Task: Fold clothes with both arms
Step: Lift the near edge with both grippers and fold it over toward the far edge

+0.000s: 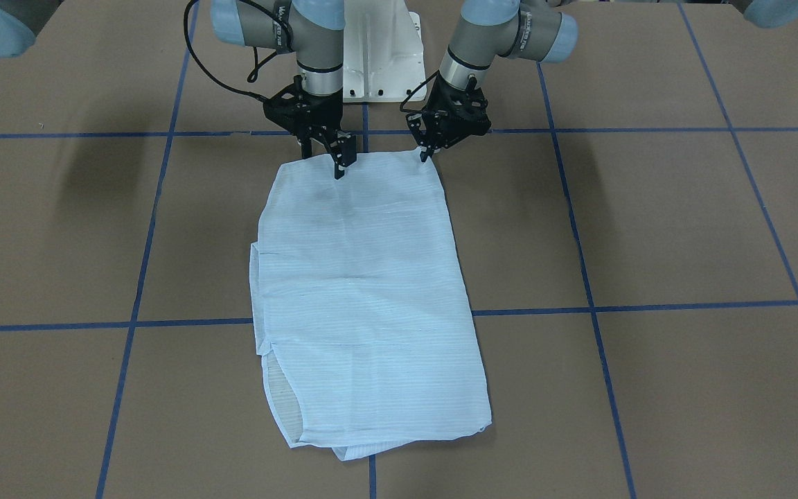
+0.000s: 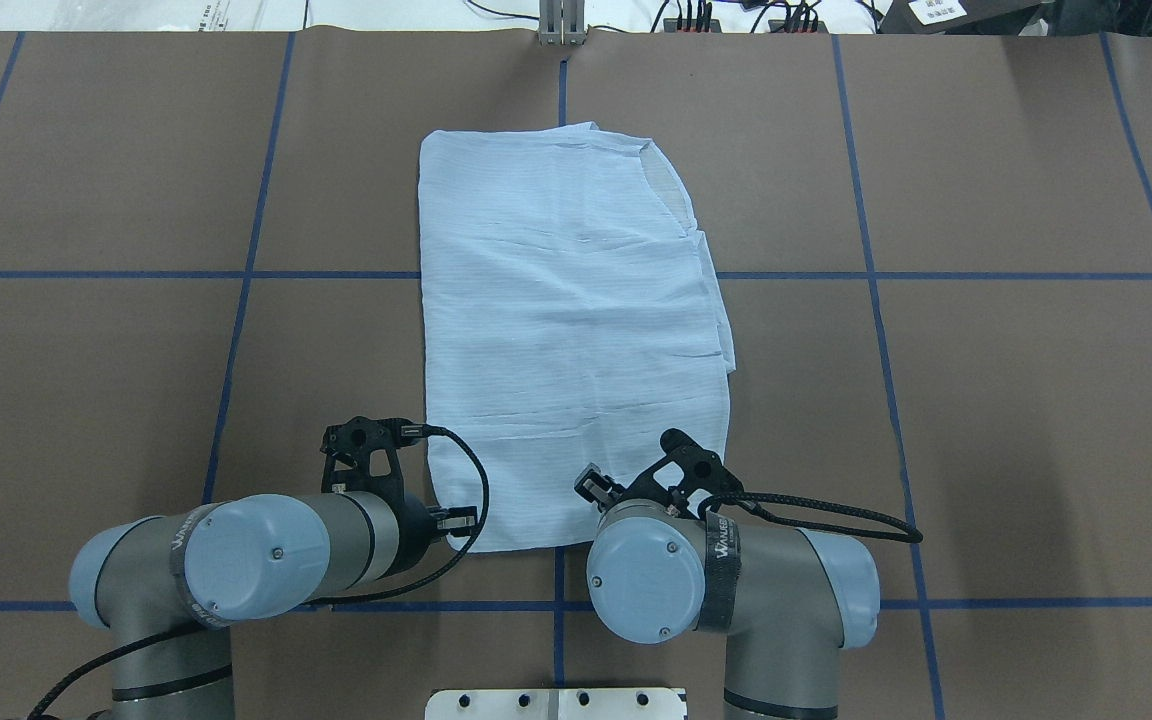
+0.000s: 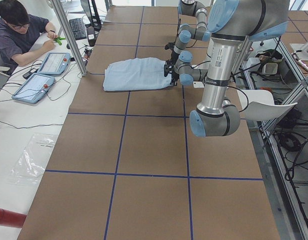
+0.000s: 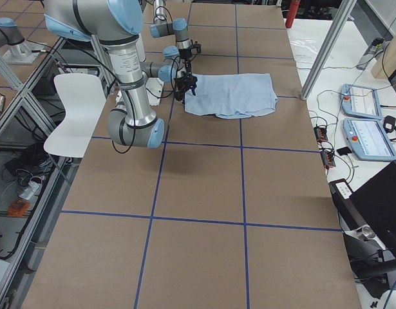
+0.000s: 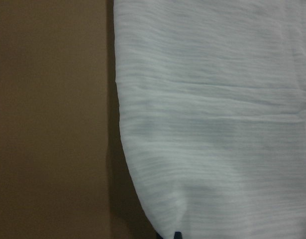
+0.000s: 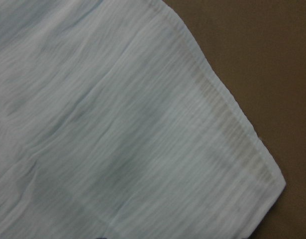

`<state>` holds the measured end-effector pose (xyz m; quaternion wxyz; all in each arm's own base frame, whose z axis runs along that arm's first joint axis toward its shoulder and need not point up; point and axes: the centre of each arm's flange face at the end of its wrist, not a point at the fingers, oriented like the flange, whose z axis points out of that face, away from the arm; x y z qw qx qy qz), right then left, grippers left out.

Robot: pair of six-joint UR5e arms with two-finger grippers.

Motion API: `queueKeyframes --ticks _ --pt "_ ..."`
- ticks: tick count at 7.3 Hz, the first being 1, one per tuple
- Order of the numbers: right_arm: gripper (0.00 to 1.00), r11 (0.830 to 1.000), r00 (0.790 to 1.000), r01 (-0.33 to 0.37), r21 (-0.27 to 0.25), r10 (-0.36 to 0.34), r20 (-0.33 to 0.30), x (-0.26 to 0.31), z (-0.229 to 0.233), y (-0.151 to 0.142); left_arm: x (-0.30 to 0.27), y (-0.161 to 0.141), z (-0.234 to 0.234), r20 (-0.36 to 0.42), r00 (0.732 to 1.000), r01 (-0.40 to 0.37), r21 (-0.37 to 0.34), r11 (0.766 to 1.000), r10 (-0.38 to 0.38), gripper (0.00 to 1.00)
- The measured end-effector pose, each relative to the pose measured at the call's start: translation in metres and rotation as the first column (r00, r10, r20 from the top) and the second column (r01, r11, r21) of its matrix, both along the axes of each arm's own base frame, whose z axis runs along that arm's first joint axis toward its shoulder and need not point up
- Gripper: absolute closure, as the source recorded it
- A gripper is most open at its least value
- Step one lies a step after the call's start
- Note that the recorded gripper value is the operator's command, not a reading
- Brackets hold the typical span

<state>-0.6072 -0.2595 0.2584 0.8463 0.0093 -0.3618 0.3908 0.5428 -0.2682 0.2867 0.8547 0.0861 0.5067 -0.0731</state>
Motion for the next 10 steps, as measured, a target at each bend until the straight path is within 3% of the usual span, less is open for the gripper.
queueKeyframes --ticks 2,7,10 --pt "1.0 1.0 1.0 -0.028 0.0 0.028 0.004 -0.002 0.001 -0.001 0.0 0.0 0.0 0.0 1.0 0.0 0.0 1.0 0.0 1.0" --pt "1.0 0.998 0.998 -0.056 -0.004 0.056 0.028 0.001 -0.006 -0.004 -0.001 0.0 -0.002 -0.004 1.0 -0.001 0.0 1.0 0.001 1.0" --pt "1.0 0.998 0.993 -0.066 0.021 0.064 0.1 0.042 -0.045 -0.012 -0.025 0.006 -0.036 -0.051 0.999 -0.018 0.011 1.0 0.019 1.0"
